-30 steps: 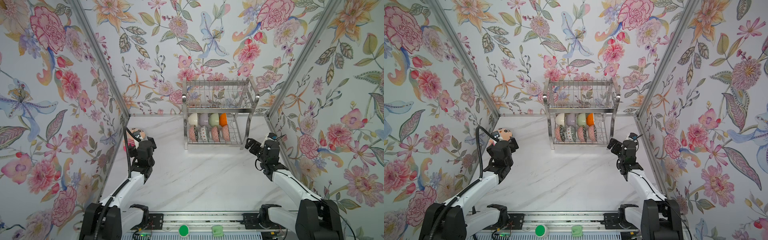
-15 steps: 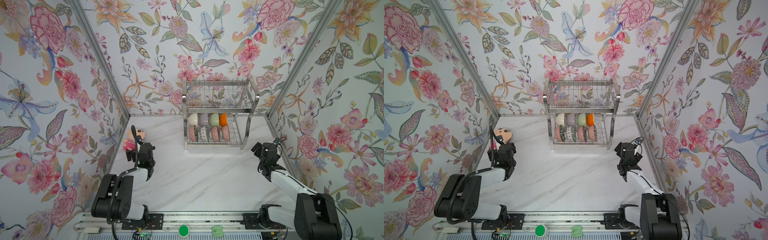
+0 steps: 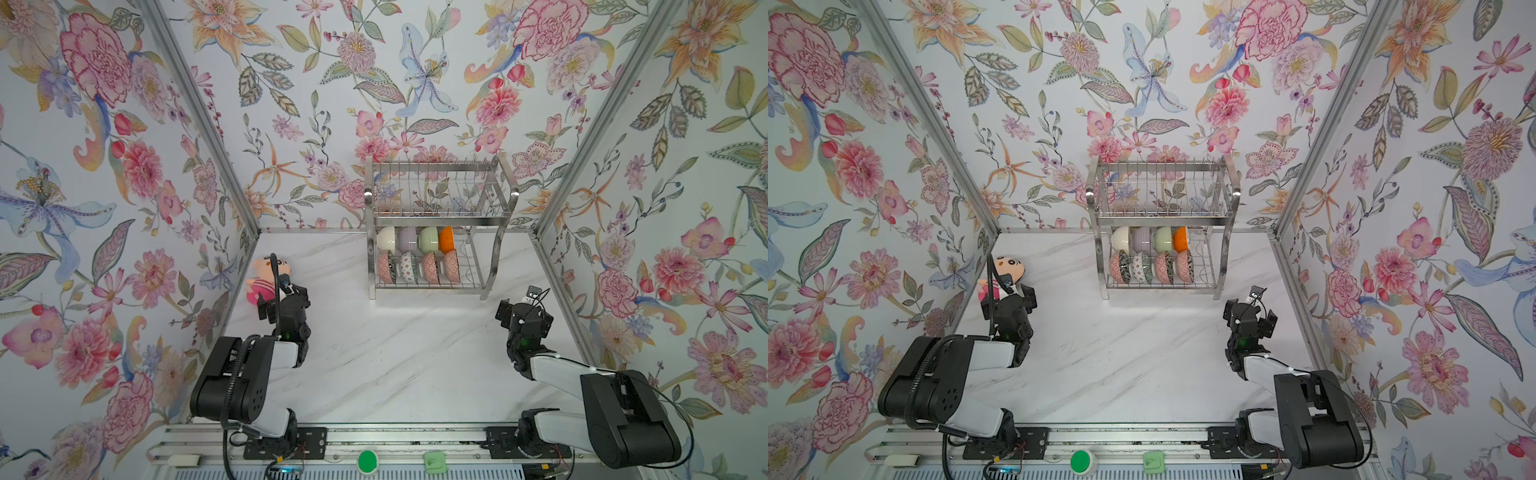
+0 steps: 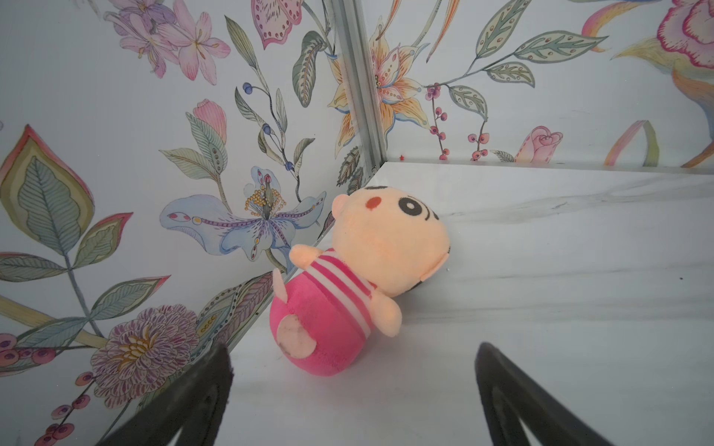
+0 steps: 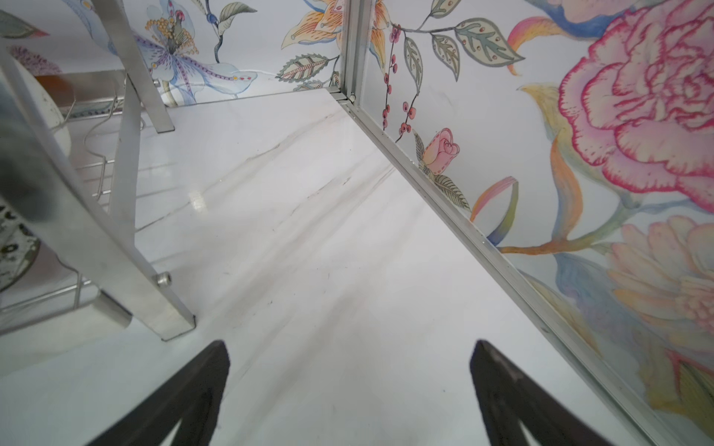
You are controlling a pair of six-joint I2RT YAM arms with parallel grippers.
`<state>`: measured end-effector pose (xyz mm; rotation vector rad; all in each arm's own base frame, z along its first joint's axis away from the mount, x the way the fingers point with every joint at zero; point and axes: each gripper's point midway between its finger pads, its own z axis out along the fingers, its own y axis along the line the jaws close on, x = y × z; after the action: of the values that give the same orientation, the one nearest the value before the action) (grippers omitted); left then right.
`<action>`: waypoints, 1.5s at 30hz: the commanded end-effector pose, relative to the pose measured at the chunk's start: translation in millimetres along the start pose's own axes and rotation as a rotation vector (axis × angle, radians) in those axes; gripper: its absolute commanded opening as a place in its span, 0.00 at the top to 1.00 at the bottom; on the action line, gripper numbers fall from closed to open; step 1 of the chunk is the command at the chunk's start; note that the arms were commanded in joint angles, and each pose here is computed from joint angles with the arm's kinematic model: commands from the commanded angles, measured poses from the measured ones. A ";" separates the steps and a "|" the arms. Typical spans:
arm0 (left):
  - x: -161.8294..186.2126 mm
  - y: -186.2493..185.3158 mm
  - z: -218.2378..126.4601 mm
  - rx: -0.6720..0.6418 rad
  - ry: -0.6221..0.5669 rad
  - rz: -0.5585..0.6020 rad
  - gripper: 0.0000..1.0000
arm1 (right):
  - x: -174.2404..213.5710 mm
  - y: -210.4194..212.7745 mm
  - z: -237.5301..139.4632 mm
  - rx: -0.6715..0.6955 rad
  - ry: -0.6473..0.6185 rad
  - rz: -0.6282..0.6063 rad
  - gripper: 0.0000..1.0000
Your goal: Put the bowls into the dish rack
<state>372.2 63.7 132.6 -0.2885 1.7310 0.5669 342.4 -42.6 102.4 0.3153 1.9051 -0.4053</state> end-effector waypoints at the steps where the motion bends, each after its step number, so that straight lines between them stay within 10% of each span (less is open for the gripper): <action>1: -18.9 3.1 -14.9 0.032 -0.111 -0.045 0.01 | -36.5 3.3 -3.6 0.016 -0.155 -0.021 0.01; 29: -7.4 -15.0 -33.2 0.151 -0.180 0.004 0.01 | -37.4 25.9 -35.3 -0.098 -0.382 -0.050 0.01; 45: -8.1 -14.6 -33.0 0.148 -0.182 0.002 0.01 | -19.0 32.1 19.3 -0.224 -0.152 0.006 0.01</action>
<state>350.1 36.0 128.1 -0.1265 1.6394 0.4644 380.2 -31.1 125.0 0.1544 1.7140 -0.2542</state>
